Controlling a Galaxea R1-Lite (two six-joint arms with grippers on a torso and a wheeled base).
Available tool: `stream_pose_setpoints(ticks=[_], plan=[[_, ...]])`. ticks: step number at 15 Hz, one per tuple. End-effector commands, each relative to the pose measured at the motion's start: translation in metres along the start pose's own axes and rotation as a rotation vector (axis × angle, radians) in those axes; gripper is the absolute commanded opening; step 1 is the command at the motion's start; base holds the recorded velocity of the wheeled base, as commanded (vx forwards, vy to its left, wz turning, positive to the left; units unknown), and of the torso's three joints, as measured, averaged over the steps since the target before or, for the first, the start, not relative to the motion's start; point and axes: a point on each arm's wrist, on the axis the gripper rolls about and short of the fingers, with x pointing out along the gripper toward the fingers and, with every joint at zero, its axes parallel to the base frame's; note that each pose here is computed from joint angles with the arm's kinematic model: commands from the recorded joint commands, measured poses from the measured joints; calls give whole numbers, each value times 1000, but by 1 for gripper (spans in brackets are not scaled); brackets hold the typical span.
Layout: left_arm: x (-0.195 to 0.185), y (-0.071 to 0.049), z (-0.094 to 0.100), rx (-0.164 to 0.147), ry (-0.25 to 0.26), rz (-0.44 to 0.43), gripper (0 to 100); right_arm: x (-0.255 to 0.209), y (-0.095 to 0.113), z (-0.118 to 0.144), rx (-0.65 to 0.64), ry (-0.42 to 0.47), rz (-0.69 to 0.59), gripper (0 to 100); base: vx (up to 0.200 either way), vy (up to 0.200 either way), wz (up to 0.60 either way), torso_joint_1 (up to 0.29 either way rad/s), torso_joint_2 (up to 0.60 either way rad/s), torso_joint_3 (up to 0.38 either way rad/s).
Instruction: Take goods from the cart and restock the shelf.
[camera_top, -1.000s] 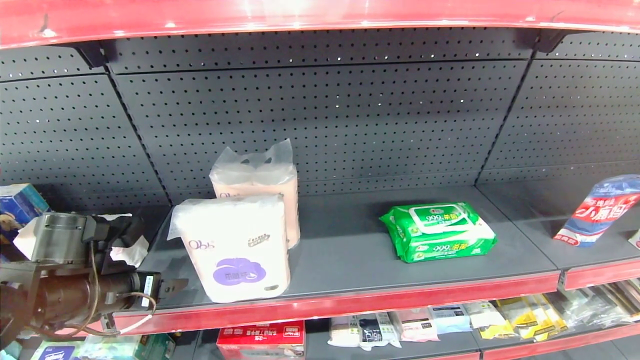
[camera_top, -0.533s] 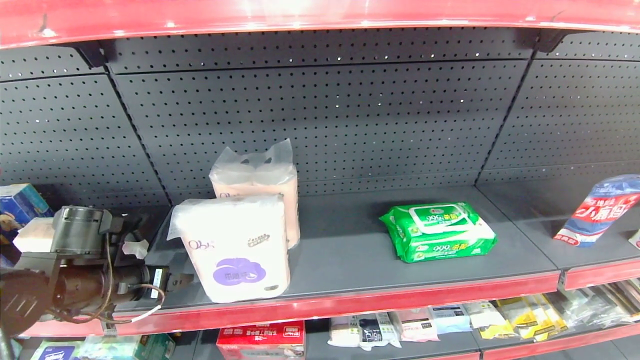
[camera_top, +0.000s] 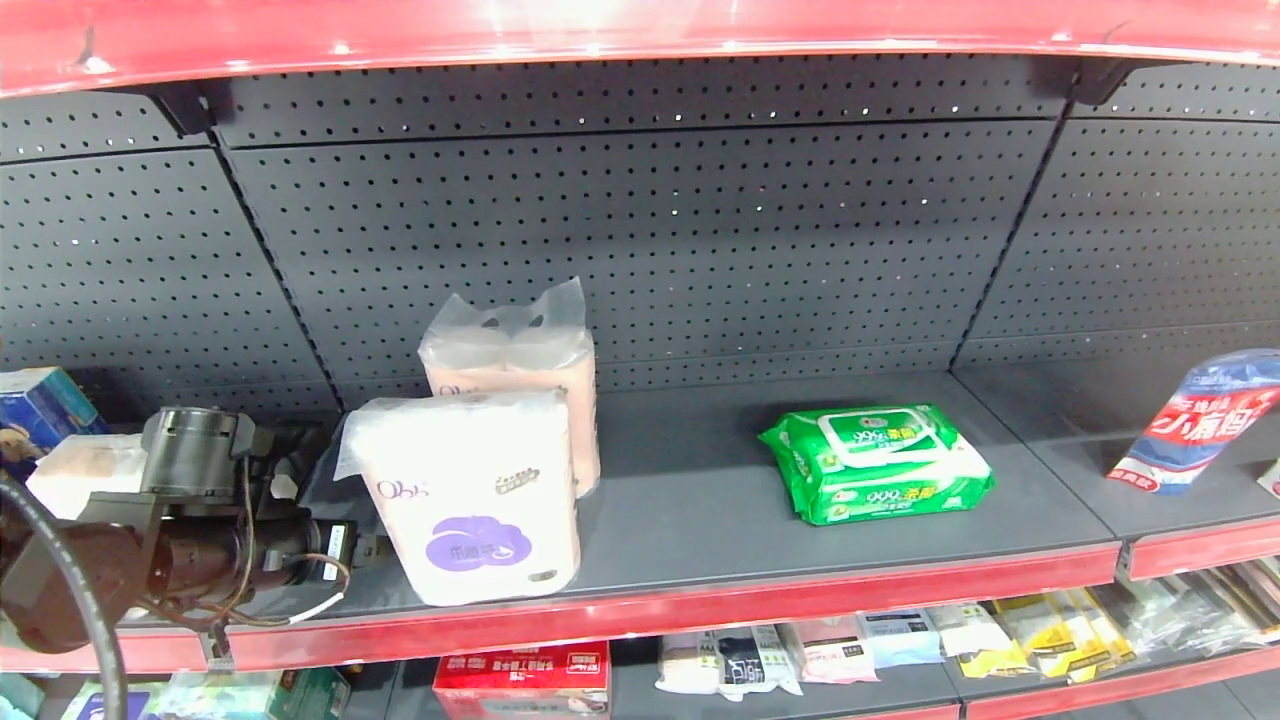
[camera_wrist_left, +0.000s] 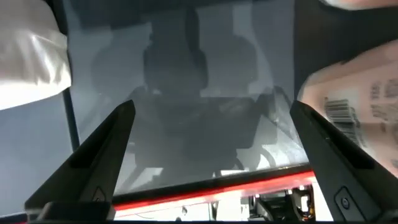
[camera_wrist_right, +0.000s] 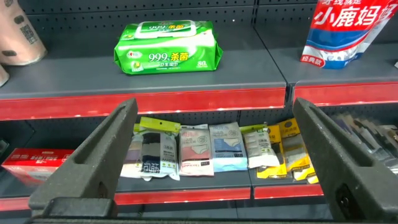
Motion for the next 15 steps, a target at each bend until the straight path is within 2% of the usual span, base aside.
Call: stream_pose_setpoints(ticks=[1, 15], plan=[[6, -1, -1, 3, 14, -3, 100, 0, 0, 0, -1, 0, 1, 100, 0, 0, 0, 0, 0, 0], [11, -7, -1, 21, 22, -20, 100, 0, 0, 0, -1, -2, 1, 100, 0, 0, 0, 0, 0, 0]])
